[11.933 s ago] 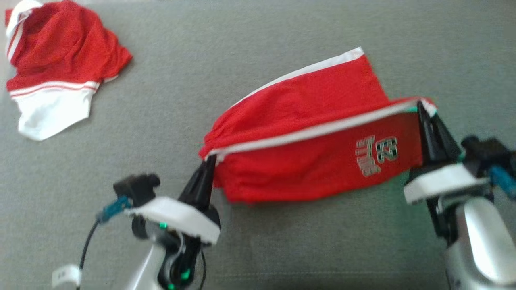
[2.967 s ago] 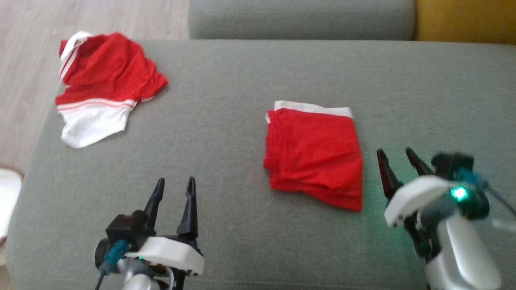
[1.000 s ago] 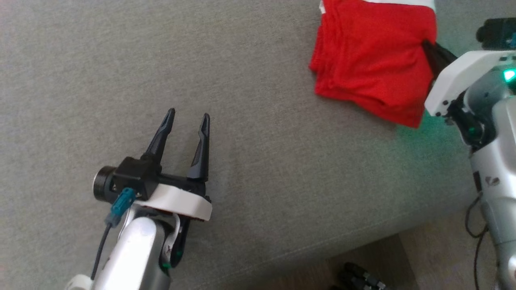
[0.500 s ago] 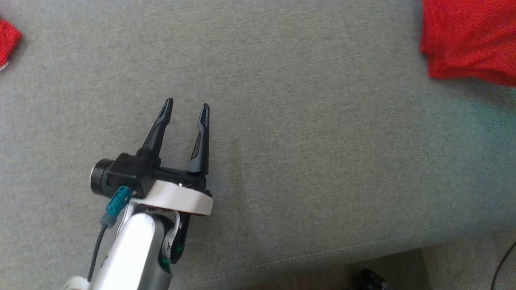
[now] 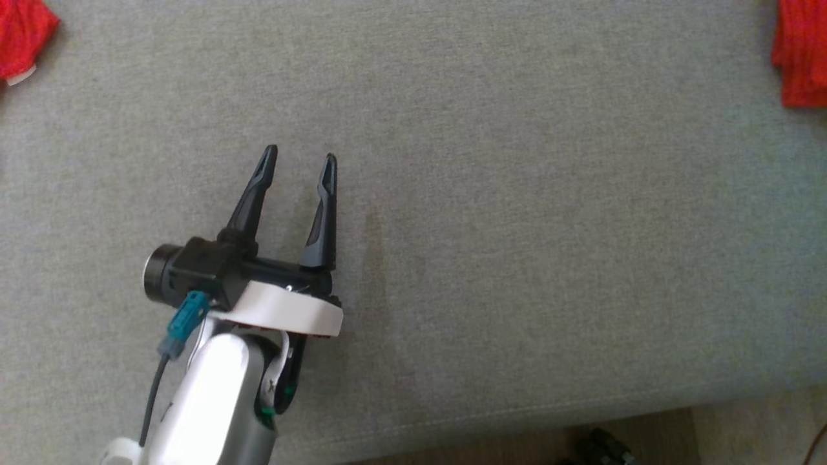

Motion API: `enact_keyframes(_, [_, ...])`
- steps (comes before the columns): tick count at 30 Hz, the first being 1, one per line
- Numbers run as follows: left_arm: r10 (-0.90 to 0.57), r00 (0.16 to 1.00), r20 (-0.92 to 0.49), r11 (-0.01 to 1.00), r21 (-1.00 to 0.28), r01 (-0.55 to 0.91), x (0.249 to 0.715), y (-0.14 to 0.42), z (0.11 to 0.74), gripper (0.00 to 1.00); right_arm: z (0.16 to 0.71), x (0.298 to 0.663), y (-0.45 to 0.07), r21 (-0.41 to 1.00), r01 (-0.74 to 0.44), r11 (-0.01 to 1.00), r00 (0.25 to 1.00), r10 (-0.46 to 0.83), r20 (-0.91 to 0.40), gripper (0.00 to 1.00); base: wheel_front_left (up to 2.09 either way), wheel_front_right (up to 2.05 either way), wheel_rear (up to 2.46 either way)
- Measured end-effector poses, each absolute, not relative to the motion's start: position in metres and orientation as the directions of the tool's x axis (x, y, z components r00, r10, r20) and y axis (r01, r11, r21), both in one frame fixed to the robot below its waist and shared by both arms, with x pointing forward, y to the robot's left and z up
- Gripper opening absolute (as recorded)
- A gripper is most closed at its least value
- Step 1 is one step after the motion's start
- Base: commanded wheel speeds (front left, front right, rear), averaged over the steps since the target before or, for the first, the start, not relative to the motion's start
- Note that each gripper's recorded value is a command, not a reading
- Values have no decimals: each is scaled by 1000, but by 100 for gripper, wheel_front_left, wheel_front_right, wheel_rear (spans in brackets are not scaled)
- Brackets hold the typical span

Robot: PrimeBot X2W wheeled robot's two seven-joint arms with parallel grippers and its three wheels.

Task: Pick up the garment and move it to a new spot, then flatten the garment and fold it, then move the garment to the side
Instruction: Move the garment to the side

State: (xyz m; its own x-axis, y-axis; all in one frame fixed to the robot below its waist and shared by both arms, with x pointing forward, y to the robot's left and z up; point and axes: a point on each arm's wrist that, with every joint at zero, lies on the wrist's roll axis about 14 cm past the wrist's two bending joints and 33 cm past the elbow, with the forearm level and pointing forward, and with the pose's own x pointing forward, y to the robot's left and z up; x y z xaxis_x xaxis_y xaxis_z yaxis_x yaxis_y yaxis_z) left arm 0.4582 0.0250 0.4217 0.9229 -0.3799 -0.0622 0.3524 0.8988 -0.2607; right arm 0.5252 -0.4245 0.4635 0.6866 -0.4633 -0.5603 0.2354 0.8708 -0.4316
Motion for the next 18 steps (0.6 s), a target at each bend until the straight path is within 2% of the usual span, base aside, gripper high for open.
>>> enact_keyframes(2, [-377,924,-60,900,-260,350,459,26,422,100,464,528,-424,-453,225,863,687,-470,-554,0,0,0,0])
enact_keyframes(3, [-375,925,-62,901,-259,348,459,27,422,100,464,528,-424,-461,223,859,686,-474,-552,4,0,0,0])
enact_keyframes(4, [-374,925,-62,901,-259,347,459,27,421,100,464,528,-425,-464,226,857,685,-479,-550,25,0,0,0])
enact_keyframes(5, [-373,926,-63,902,-259,346,459,27,421,100,464,528,-426,-469,227,854,683,-483,-548,54,0,0,0])
enact_keyframes(6, [-373,926,-63,902,-259,346,459,28,421,100,464,528,-426,-475,228,850,681,-487,-546,97,0,0,0])
enact_keyframes(7, [-373,926,-63,902,-258,345,459,28,421,100,464,528,-425,-478,228,848,682,-490,-543,100,0,0,0])
enact_keyframes(18, [-373,926,-55,903,-250,349,457,28,428,100,480,543,-403,-480,218,849,776,-450,-442,100,0,0,0])
